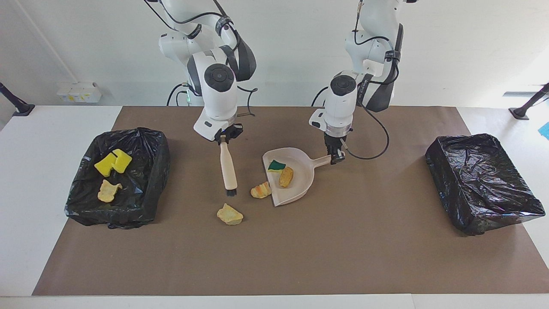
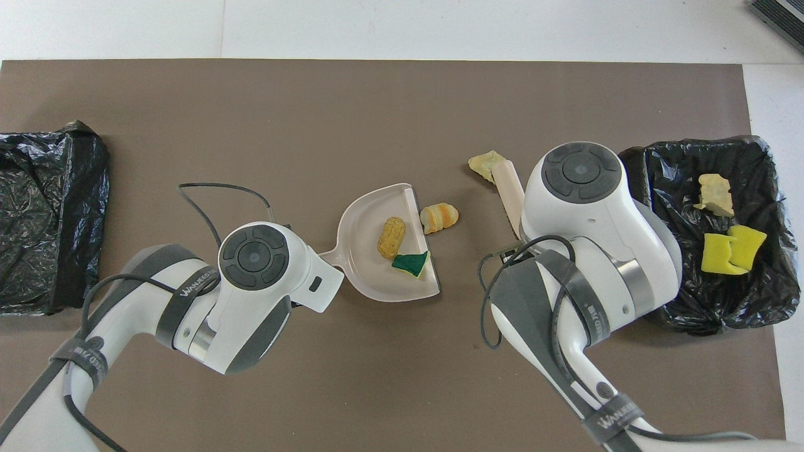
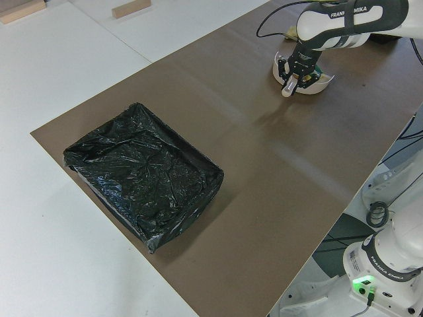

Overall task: Sweep and dump trash in bin
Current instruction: 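Sweep the last yellow chunk into the dustpan with the right gripper's brush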

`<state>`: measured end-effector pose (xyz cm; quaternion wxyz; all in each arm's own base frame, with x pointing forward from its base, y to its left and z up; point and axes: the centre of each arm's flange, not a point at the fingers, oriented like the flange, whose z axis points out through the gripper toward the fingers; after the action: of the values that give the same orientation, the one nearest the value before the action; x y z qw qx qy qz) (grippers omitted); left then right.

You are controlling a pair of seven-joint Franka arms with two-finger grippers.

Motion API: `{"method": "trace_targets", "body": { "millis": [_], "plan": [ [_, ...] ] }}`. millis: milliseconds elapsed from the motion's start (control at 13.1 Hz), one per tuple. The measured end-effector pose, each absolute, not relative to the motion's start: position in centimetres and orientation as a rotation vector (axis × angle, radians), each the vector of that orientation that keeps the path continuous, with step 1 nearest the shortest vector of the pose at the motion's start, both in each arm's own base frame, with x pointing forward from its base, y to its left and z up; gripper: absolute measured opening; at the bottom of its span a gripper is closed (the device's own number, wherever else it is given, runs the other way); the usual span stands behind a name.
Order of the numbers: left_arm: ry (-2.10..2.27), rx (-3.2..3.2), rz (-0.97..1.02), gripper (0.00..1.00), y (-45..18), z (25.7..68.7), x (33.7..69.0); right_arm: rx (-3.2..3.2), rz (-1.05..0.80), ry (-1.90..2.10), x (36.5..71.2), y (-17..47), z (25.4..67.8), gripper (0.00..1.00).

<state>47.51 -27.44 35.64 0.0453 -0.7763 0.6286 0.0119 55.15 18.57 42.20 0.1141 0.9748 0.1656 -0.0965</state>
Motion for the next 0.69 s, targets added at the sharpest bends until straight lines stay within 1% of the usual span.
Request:
{"method": "trace_targets", "body": {
  "millis": [228,381,533,685],
  "plan": [
    [1.858,-2.422,0.073,0.32,-27.4,35.4,47.2,2.663,-0.273,0.758,61.1,15.0,39.9,0.26],
    [1.844,-2.432,0.078,0.32,-27.4,35.4,47.2,2.588,-0.251,0.826,63.7,14.4,38.0,0.26],
    [1.814,-2.454,0.085,0.32,-27.4,35.4,47.1,2.589,-0.246,0.859,64.4,15.1,35.9,0.26],
    [1.795,-2.468,0.096,0.32,-27.4,35.4,46.9,2.673,-0.302,0.873,63.3,17.0,34.7,0.26]
  ]
}}
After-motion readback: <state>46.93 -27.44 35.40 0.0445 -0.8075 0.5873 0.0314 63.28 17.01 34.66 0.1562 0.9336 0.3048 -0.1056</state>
